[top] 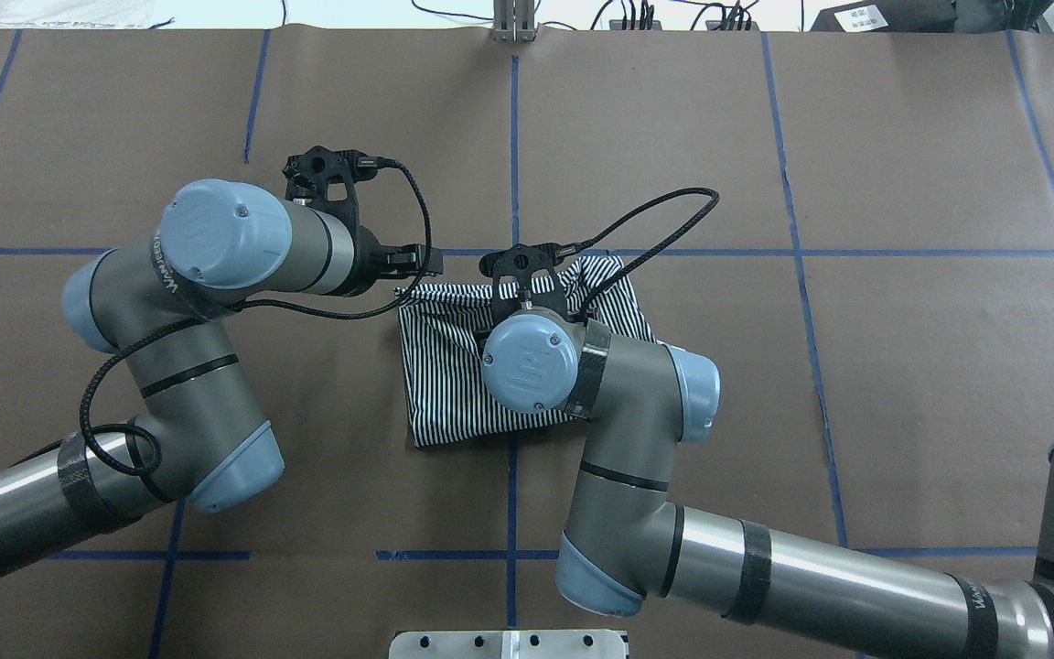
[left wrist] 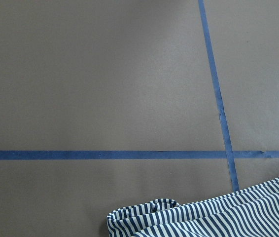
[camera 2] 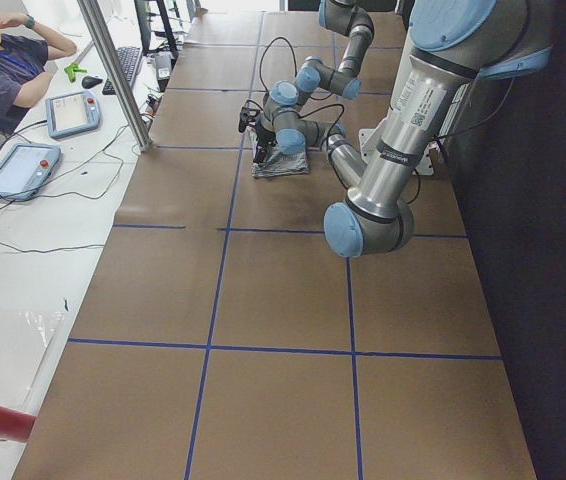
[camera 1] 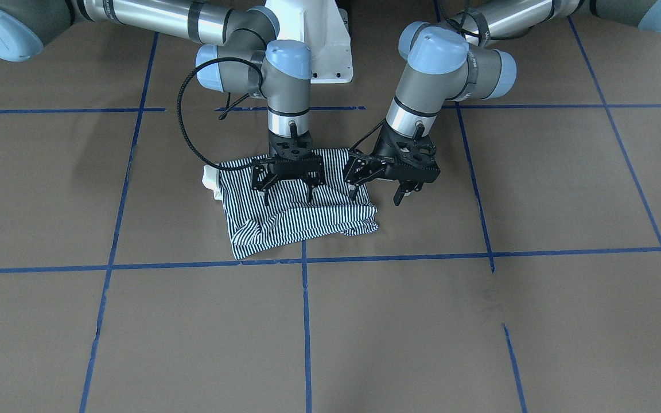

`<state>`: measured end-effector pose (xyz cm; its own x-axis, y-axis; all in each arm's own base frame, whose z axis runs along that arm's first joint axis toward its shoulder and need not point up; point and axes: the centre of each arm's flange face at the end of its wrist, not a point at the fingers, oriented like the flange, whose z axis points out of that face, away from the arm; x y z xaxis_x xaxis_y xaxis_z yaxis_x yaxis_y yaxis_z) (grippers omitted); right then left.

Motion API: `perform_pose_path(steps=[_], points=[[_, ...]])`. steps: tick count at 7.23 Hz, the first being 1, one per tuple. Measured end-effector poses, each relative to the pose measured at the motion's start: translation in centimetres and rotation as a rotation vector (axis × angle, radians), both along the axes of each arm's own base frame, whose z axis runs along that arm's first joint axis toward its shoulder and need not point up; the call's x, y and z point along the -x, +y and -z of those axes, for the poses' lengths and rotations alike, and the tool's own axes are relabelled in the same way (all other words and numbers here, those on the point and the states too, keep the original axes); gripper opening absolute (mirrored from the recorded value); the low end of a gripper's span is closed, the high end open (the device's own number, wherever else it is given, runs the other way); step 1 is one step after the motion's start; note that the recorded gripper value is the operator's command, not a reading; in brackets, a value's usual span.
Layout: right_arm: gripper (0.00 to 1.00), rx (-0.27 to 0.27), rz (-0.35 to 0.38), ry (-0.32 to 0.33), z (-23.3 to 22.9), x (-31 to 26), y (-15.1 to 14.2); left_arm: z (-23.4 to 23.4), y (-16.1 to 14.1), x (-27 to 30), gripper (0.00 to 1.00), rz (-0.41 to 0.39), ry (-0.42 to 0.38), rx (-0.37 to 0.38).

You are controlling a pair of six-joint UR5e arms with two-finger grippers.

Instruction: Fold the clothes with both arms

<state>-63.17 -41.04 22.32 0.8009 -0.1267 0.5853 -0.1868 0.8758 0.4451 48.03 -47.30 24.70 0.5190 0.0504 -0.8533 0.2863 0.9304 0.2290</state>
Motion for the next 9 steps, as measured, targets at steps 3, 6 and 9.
perform_pose_path(steps=[3,6,9], points=[[1.0,-0.01,0.005,0.017,-0.5,-0.1,-0.2,-0.7,-1.9,2.4,1.0,-0.041,-0.026,-0.044],[1.0,-0.015,-0.042,0.012,-0.8,-0.5,-2.8,-2.6,-4.7,7.0,1.0,-0.126,-0.075,-0.132],[1.0,-0.015,-0.125,0.003,-1.1,0.2,-9.4,-2.7,-4.9,7.4,1.0,-0.131,-0.077,-0.135]])
